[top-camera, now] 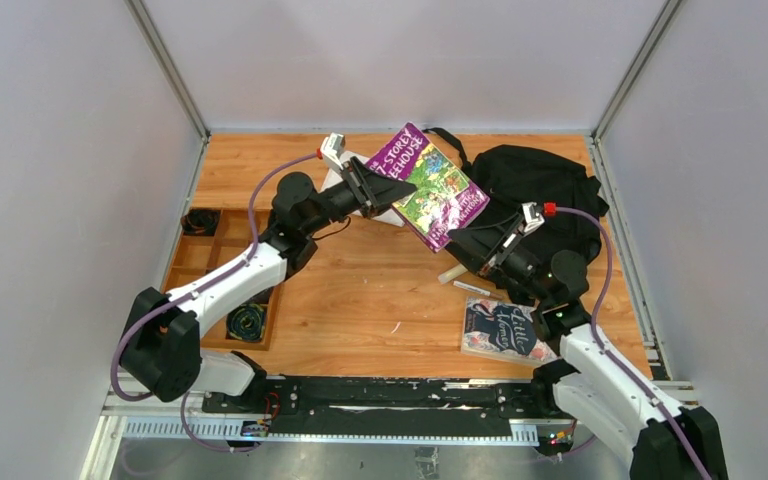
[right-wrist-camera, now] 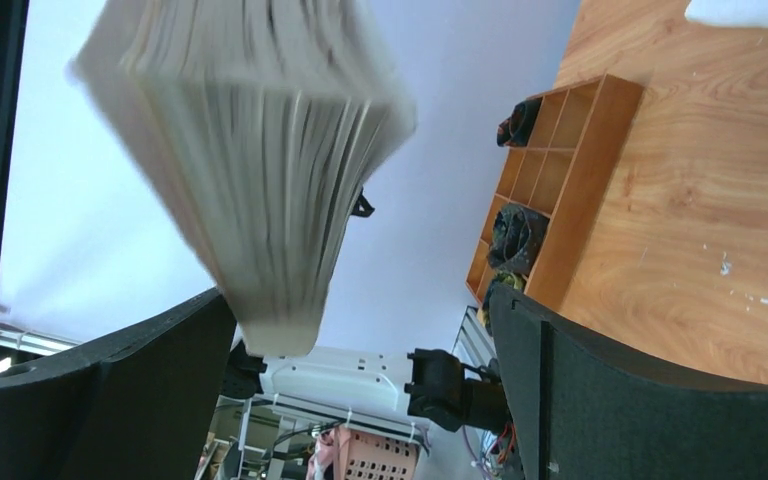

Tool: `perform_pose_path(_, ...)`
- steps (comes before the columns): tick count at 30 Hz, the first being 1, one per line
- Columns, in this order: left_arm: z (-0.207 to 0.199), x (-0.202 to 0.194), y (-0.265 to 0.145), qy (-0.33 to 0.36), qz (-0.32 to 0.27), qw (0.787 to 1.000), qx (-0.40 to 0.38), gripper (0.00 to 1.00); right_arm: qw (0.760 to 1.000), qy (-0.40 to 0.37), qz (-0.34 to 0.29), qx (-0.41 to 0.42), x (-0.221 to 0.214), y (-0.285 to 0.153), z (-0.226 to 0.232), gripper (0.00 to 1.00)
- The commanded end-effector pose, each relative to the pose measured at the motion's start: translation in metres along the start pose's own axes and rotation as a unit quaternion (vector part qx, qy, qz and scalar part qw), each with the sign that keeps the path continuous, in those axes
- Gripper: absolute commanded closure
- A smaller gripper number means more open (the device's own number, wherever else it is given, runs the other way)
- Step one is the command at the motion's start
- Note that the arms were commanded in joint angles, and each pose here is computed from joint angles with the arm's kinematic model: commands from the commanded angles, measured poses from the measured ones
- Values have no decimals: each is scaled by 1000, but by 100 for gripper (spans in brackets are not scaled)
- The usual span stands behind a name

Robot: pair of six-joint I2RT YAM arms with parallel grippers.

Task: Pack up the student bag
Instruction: Place the book in the student bag.

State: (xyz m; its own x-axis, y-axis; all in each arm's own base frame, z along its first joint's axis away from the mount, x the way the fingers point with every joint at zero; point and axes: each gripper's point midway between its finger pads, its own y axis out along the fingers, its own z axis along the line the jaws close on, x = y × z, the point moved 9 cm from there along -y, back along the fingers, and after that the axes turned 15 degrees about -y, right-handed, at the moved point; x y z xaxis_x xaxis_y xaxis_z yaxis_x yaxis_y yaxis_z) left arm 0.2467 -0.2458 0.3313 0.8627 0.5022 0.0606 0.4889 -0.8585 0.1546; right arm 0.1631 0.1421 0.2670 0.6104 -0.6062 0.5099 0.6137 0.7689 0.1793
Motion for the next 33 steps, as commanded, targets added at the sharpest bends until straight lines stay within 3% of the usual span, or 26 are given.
perform_pose_path(1,-29,-7,0,20,21,997,-75,100,997,-34,-45,50,20,11,18,2)
perform_pose_path(8,-17,-10,2,12,26,997,-68,100,994,-38,-40,95,33,24,35,12)
perform_pose_path(11,-13,-11,4,10,30,997,-64,100,994,-39,-42,95,34,24,36,24)
perform_pose_path(17,-7,-13,8,8,32,998,-56,100,995,-38,-35,80,31,22,33,66)
perform_pose_path(19,-6,-12,10,9,34,998,-55,100,996,-38,-33,71,30,20,32,94)
perform_pose_path(21,-5,-12,13,11,43,998,-53,100,997,-47,-32,54,30,18,32,100)
perform_pose_path(22,-5,-12,15,12,50,997,-53,97,997,-64,-30,38,31,16,33,100)
perform_pose_path(23,-4,-13,16,16,62,997,-53,83,996,-81,-25,12,32,11,36,100)
perform_pose_path(26,4,-11,23,41,84,995,-20,55,981,-120,-7,-149,38,-11,28,100)
perform_pose_path(28,13,-8,27,68,93,993,16,45,955,-146,-16,-257,49,-34,26,100)
perform_pose_path(33,34,4,39,159,106,975,112,32,880,-172,-19,-443,74,-83,20,100)
